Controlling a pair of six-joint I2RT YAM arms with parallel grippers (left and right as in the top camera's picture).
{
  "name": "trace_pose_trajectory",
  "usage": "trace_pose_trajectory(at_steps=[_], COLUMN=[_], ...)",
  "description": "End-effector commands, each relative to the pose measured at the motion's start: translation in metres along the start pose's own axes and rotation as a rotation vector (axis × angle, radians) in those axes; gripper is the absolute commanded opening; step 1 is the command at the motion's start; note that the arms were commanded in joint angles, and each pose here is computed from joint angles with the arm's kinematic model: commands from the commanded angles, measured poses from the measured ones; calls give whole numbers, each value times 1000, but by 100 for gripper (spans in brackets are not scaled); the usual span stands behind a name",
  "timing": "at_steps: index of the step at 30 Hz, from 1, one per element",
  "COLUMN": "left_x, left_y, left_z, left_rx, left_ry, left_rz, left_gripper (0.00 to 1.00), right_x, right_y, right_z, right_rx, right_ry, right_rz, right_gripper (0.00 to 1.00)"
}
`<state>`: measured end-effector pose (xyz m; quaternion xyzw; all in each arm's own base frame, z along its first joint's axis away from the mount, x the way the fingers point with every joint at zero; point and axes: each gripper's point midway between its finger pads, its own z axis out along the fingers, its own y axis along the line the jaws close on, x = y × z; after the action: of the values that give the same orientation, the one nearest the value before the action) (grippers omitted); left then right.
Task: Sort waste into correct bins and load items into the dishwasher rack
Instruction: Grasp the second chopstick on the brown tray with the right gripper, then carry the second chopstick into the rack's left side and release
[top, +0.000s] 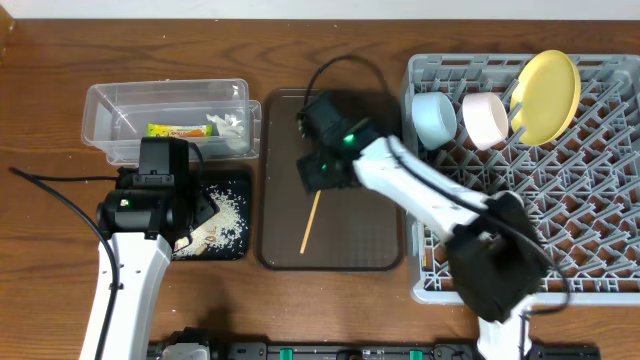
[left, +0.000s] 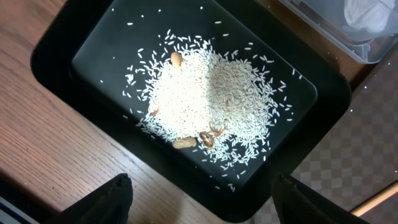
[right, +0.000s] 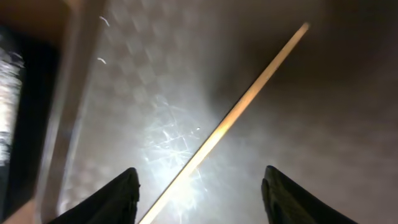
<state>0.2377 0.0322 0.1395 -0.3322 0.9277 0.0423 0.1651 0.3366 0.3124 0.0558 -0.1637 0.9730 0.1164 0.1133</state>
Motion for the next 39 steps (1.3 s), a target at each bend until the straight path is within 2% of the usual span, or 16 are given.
trace_pose_trajectory(at_steps=[1,5,8,10,13,16,21,27,30,34,39], left_x=[0,0,0,0,0,0,0,0,0,-1,-1], left_y=[4,4,4,3,3,3,3,3,3,2,2], left_z=[0,0,0,0,0,0,0,0,0,0,0], left_rx=[-9,-9,-9,-8,-7,-7,-7,-7,-6,-4,-4], left_ry=[-5,-5,-5,-6,-7,-8,-8,-7,-8,-11,-11], left_rz=[12,12,12,12,12,12,12,12,11,11,11], left_gripper=[75,74,74,74,74,74,74,74,74,74,74], right_x=[17,32,36,38,45,48,36,14,18,30,48], right_y=[-2,-6,-10,-13,-20,-26,-34,-46,-67,-113,-152], right_z=[27,45,45,44,42,39,16,-55,-95,-134,-151], right_rx=[70,119,140,156,175,183,151,66,79,173,219], right_ry=[49,94,109,116,148,167,148,62,42,41,93], right_rz=[51,64,74,74,89,103,116,45,36,117,226], right_gripper=[56,45,33,29,13,1,1,1,1,1,1])
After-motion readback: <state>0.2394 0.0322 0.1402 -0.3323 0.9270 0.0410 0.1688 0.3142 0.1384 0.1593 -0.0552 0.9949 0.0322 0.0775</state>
